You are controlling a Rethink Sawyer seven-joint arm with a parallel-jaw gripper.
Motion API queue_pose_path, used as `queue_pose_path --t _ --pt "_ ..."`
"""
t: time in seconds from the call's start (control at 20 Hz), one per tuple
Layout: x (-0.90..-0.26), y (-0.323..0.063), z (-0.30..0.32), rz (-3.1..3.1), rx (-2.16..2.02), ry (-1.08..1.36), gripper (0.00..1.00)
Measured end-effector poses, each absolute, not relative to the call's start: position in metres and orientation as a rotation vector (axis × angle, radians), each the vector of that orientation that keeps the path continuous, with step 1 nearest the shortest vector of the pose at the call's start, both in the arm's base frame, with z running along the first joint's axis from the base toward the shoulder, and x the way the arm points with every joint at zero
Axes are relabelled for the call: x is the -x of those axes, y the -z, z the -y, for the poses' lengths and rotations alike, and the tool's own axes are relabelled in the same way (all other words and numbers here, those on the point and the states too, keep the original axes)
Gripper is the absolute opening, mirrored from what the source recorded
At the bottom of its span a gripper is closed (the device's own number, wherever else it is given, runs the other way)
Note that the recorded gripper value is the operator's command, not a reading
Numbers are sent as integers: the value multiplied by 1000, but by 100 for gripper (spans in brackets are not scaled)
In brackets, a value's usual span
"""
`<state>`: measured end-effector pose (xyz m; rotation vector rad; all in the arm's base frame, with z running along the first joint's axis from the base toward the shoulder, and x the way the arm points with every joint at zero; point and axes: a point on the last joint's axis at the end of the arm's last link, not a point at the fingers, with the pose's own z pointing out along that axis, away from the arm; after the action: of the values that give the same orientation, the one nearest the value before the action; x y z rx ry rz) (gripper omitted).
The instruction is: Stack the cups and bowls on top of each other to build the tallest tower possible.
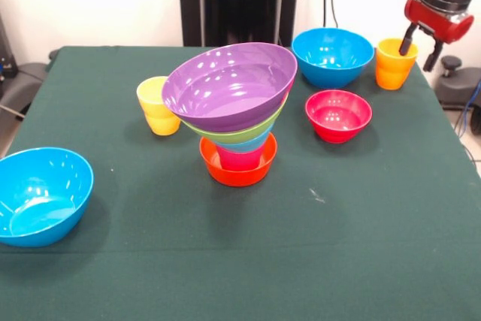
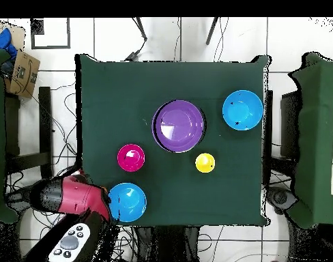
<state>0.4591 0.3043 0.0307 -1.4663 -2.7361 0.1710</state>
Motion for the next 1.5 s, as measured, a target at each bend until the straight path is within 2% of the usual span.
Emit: queue_pose_path --t 1.5 --pt "-442 -7 -298 2704 1456 -218 100"
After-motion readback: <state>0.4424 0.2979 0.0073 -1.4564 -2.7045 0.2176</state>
